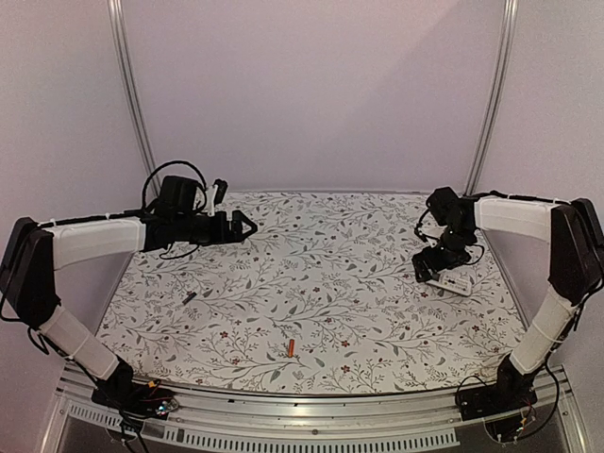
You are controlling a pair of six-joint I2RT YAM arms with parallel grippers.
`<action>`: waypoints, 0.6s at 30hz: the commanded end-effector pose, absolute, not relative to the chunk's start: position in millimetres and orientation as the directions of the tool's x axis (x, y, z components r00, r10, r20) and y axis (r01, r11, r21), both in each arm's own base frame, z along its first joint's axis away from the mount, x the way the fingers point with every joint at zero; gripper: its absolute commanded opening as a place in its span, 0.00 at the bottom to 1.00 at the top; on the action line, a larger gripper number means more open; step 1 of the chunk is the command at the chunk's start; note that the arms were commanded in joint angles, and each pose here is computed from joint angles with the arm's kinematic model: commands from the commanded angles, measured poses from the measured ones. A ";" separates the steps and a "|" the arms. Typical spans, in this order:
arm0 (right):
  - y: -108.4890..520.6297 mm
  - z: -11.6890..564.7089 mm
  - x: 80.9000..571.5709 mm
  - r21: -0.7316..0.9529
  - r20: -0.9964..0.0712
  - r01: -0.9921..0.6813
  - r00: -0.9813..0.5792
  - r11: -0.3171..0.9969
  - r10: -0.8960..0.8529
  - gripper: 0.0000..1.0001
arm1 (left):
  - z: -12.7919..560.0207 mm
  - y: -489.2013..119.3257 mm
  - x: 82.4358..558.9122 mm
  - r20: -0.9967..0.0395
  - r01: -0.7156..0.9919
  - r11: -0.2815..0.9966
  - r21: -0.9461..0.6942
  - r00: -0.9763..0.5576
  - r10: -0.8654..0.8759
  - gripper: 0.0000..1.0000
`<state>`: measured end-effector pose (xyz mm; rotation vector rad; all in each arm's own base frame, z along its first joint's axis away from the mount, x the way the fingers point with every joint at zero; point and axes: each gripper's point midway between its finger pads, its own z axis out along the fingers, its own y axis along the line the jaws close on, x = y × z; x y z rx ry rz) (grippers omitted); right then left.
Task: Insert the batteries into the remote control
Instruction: Pick up the remote control from the corner of the board.
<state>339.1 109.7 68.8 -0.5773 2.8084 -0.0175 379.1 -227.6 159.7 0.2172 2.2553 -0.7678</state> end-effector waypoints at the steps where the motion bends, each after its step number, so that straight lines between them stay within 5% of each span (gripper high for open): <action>1: 80.6 53.2 329.2 -0.214 -0.096 -0.432 -0.883 0.876 -0.459 0.99 | 162.7 -242.2 371.0 -0.703 0.431 0.765 -0.479 -0.710 -0.040 1.00; 15: 58.4 22.1 348.6 -0.213 0.007 -0.457 -0.885 0.864 -0.466 0.98 | 170.5 -249.8 371.1 -0.720 0.470 0.725 -0.504 -0.692 -0.053 1.00; 18: 61.2 17.4 349.8 -0.169 0.008 -0.455 -0.888 0.875 -0.460 0.91 | 170.9 -250.9 371.9 -0.719 0.473 0.719 -0.510 -0.693 -0.053 0.99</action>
